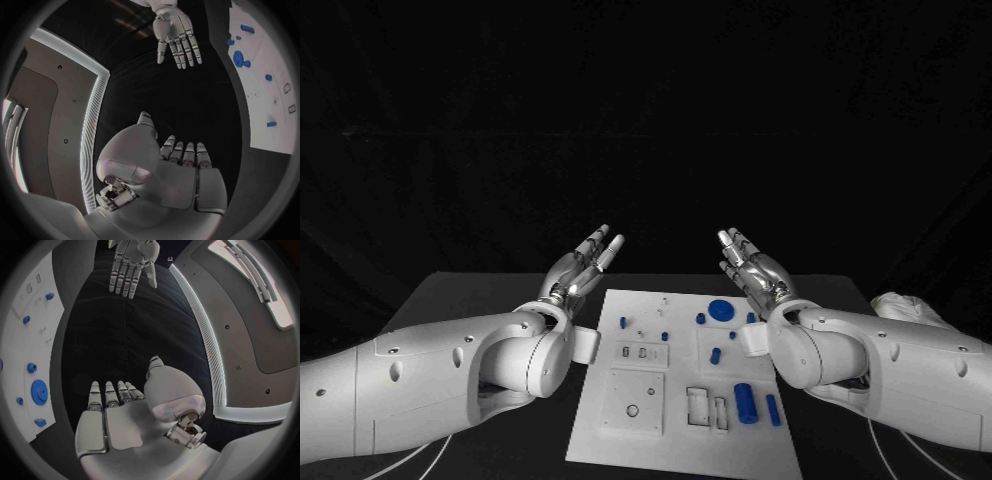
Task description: Assemble the parts on the task board
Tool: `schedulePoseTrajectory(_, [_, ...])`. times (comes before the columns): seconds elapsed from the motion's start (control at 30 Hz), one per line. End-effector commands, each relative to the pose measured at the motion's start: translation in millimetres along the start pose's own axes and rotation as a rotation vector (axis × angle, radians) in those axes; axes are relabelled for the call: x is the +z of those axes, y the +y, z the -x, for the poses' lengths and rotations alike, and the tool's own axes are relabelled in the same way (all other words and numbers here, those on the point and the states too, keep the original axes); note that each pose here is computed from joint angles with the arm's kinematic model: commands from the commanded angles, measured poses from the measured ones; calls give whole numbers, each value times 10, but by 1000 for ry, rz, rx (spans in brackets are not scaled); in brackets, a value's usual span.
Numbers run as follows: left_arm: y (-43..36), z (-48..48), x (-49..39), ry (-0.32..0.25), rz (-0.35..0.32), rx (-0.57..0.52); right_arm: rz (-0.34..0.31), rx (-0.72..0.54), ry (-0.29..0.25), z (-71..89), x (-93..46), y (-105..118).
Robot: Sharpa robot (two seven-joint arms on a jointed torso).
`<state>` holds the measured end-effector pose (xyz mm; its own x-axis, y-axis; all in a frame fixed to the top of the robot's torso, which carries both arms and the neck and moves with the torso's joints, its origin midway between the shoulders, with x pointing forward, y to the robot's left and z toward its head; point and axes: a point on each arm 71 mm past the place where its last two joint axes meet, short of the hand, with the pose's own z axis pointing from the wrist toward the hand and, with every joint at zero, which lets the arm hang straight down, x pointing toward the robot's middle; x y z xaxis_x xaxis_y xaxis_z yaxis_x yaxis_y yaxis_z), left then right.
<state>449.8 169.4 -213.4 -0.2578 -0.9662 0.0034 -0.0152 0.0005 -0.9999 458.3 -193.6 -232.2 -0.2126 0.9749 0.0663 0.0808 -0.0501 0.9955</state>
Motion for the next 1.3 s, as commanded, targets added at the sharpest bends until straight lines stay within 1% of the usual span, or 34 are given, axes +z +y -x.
schedulePoseTrajectory(0.03, [-33,-54,-2,61,-24,-56,-23,124,183,-110,-15,8])
schedulePoseTrajectory(0.13, [-33,-54,-2,61,-24,-56,-35,149,234,-120,-30,4])
schedulePoseTrajectory(0.27, [-33,-54,-2,61,-24,-56,-43,164,265,-125,-41,1])
schedulePoseTrajectory(0.37, [-33,-54,-2,61,-24,-56,-45,169,274,-126,-44,0])
schedulePoseTrajectory(0.4, [-22,87,-20,188,-38,-84,67,-96,362,223,-80,28])
schedulePoseTrajectory(0.47, [-19,90,-17,200,-36,-82,109,-163,354,256,-80,62])
schedulePoseTrajectory(0.53, [-15,95,-17,216,-32,-79,152,-261,345,285,-77,113])
schedulePoseTrajectory(0.67, [-14,108,-46,238,-20,-73,208,-476,340,320,-34,299])
schedulePoseTrajectory(0.7, [-16,113,-54,239,-18,-73,215,-514,341,322,-25,336])
schedulePoseTrajectory(0.8, [-39,146,-111,240,-12,-71,241,-727,359,316,11,538])
schedulePoseTrajectory(0.9, [-87,185,-172,236,-10,-70,264,-949,385,287,29,731])
schedulePoseTrajectory(0.97, [-133,212,-225,235,-9,-70,289,-1129,408,252,35,851])
schedulePoseTrajectory(1.0, [-149,217,-245,237,-9,-70,305,-1253,418,227,34,914])
schedulePoseTrajectory(1.03, [-164,221,-264,239,-9,-70,312,-1333,423,211,35,949])
schedulePoseTrajectory(1.1, [-187,223,-296,246,-11,-68,306,-1451,428,188,43,997])
schedulePoseTrajectory(1.17, [-214,223,-331,253,-15,-63,280,-1544,424,177,58,1044])
schedulePoseTrajectory(1.3, [-280,224,-390,266,-38,-50,252,-1661,391,175,95,1111])
